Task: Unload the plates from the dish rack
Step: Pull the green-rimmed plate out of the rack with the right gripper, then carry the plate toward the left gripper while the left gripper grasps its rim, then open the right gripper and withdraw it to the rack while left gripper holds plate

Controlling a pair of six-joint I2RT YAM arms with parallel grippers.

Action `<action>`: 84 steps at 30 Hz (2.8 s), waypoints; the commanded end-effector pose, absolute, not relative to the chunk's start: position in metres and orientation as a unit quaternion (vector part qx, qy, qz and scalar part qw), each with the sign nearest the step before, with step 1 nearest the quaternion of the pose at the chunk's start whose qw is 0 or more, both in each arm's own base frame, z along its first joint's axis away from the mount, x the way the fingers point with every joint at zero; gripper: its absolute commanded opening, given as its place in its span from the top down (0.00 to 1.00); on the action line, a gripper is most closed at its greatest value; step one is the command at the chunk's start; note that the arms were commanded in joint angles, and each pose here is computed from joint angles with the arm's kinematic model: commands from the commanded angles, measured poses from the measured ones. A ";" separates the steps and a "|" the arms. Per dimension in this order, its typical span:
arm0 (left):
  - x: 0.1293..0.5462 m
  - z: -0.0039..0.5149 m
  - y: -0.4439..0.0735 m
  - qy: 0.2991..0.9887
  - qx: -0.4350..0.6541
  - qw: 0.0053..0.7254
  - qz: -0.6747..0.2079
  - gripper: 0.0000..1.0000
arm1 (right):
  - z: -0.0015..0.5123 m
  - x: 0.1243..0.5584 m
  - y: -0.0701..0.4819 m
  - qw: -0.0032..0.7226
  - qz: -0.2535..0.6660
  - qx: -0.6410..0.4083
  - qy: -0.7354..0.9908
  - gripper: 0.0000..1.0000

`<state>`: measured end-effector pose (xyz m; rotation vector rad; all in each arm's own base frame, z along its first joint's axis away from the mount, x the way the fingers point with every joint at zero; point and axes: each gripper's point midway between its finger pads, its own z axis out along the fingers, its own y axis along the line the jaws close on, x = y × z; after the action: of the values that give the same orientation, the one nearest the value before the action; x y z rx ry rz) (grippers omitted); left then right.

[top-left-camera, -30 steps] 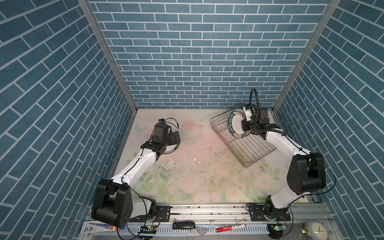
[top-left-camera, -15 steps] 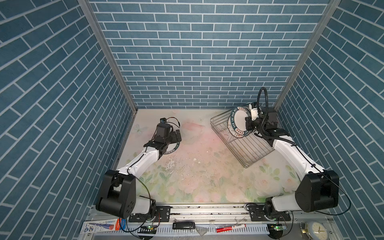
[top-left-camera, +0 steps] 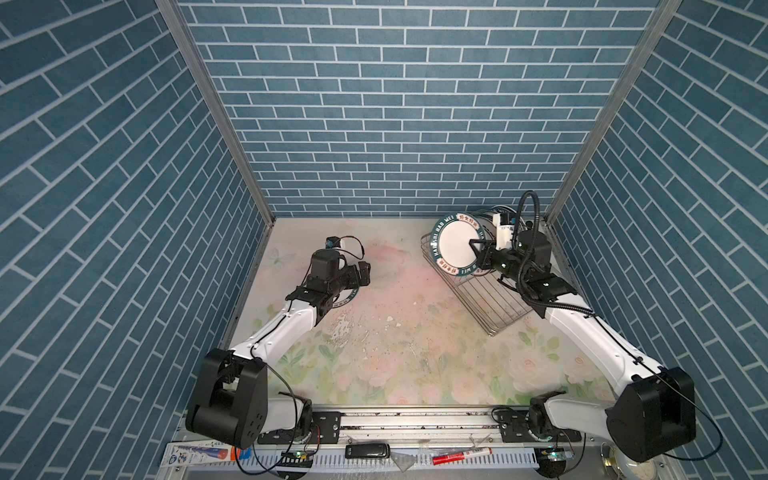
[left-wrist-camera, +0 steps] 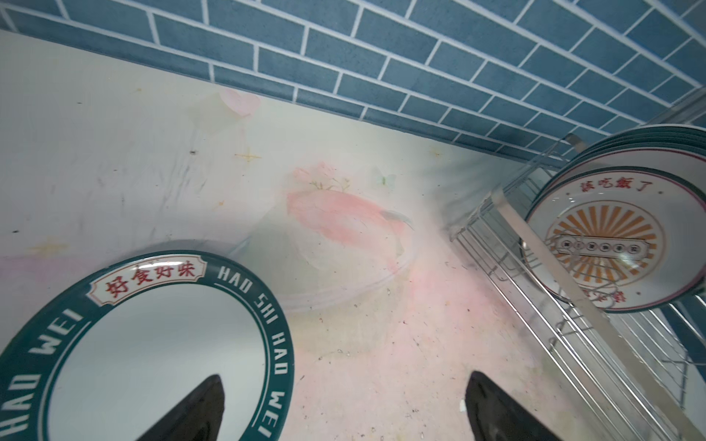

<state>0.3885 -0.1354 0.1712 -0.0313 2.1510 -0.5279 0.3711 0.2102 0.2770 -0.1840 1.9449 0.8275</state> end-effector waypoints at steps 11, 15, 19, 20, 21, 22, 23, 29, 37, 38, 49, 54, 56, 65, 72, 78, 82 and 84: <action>0.386 0.170 -0.179 0.848 0.015 0.395 -0.353 0.01 | 0.240 0.366 0.315 0.365 0.500 -0.052 0.784 1.00; 0.384 0.173 -0.187 0.838 0.019 0.384 -0.387 0.01 | 0.240 0.365 0.324 0.347 0.527 -0.057 0.774 1.00; 0.385 0.171 -0.201 0.827 0.028 0.359 -0.431 0.09 | 0.237 0.367 0.339 0.320 0.562 -0.057 0.761 1.00; 0.386 0.170 -0.203 0.826 0.028 0.353 -0.439 0.10 | 0.235 0.368 0.342 0.314 0.567 -0.056 0.759 1.00; 0.387 0.168 -0.204 0.826 0.026 0.348 -0.443 0.11 | 0.235 0.367 0.344 0.311 0.573 -0.057 0.756 1.00; 0.387 0.168 -0.206 0.825 0.025 0.344 -0.448 0.13 | 0.235 0.367 0.347 0.308 0.578 -0.058 0.753 1.00; 0.387 0.168 -0.207 0.824 0.026 0.343 -0.450 0.15 | 0.234 0.367 0.349 0.304 0.581 -0.058 0.753 1.00; 0.386 0.170 -0.205 0.824 0.028 0.348 -0.447 0.36 | 0.229 0.369 0.353 0.297 0.585 -0.055 0.753 1.00; 0.386 0.171 -0.207 0.821 0.029 0.345 -0.454 0.64 | 0.224 0.370 0.359 0.283 0.596 -0.053 0.749 0.99; 0.386 0.171 -0.207 0.821 0.030 0.346 -0.454 0.67 | 0.224 0.370 0.359 0.283 0.597 -0.052 0.749 0.99; 0.387 0.169 -0.208 0.822 0.029 0.342 -0.454 0.88 | 0.218 0.374 0.367 0.273 0.604 -0.062 0.746 0.67; 0.389 0.166 -0.208 0.825 0.027 0.337 -0.453 0.98 | 0.219 0.376 0.369 0.273 0.605 -0.068 0.745 0.42; 0.389 0.166 -0.206 0.826 0.024 0.339 -0.450 1.00 | 0.218 0.378 0.367 0.279 0.596 -0.070 0.750 0.34; 0.386 0.179 -0.176 0.830 -0.006 0.391 -0.397 1.00 | 0.207 0.384 0.331 0.311 0.423 -0.089 0.846 0.01; 0.385 0.179 -0.131 0.842 -0.066 0.428 -0.322 1.00 | 0.209 0.384 0.263 0.343 0.226 -0.082 0.908 0.01; 0.379 0.168 -0.065 0.839 -0.175 0.446 -0.257 1.00 | 0.221 0.370 0.215 0.373 0.124 -0.077 0.916 0.01; 0.369 0.160 -0.027 0.836 -0.238 0.449 -0.207 1.00 | 0.225 0.361 0.190 0.383 0.076 -0.073 0.918 0.01; 0.364 0.158 -0.013 0.839 -0.259 0.445 -0.174 1.00 | 0.226 0.356 0.185 0.385 0.070 -0.076 0.917 0.01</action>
<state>0.3685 -0.0347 0.1547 -0.5485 2.1002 -0.5444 0.3690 0.2115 0.2398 -0.1517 2.2971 0.3536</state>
